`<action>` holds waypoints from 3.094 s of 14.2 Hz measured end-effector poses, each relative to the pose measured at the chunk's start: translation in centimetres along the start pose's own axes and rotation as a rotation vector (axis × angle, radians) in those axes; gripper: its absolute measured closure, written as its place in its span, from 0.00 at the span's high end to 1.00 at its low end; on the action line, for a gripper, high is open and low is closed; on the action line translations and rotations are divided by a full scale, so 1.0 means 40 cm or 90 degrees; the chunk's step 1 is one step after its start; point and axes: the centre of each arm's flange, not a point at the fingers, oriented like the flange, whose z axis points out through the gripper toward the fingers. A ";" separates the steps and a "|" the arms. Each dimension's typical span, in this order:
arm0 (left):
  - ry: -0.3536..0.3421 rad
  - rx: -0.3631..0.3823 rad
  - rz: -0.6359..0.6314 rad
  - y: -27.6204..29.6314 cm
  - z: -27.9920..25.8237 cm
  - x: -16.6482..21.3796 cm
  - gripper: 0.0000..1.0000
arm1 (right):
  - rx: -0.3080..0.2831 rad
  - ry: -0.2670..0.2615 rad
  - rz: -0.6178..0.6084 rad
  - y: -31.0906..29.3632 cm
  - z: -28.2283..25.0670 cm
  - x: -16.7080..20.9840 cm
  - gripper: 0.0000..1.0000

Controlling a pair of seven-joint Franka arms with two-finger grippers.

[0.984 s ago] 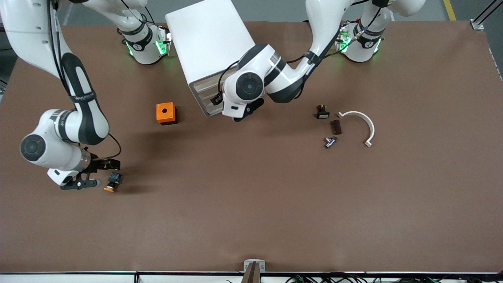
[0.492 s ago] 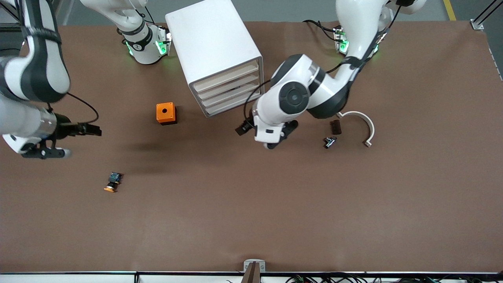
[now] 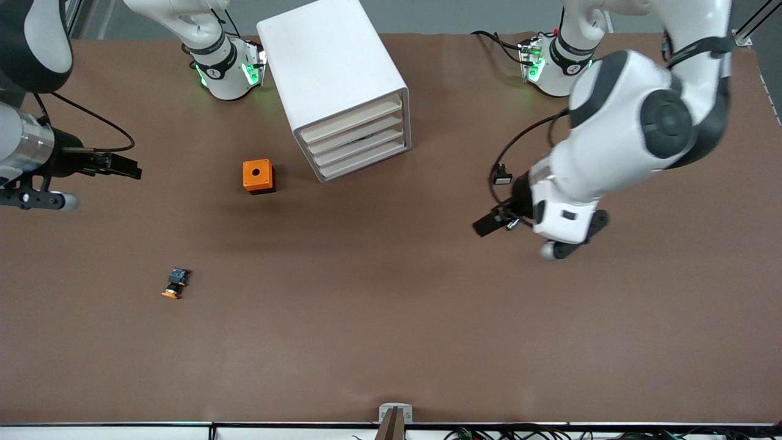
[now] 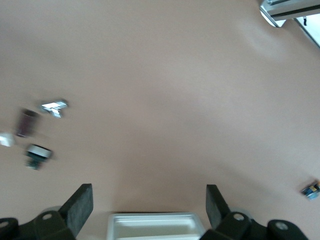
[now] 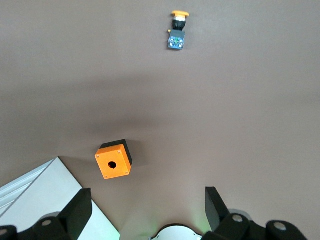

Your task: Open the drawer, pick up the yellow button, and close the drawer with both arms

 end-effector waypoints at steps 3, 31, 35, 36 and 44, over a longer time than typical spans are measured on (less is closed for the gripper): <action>0.001 0.032 0.078 -0.139 -0.127 0.062 1.00 | -0.001 -0.001 0.003 0.006 -0.080 -0.019 1.00; 0.061 0.109 0.283 -0.633 -0.370 0.129 1.00 | 0.001 0.092 -0.068 0.066 -0.243 -0.112 1.00; 0.067 0.107 0.289 -0.627 -0.369 0.130 1.00 | -0.011 0.106 -0.107 0.063 -0.251 -0.110 1.00; 0.070 0.107 0.293 -0.621 -0.367 0.128 1.00 | -0.013 0.108 -0.112 0.065 -0.252 -0.109 1.00; 0.092 0.102 0.309 -0.589 -0.379 0.118 1.00 | -0.014 0.119 -0.107 0.066 -0.260 -0.110 1.00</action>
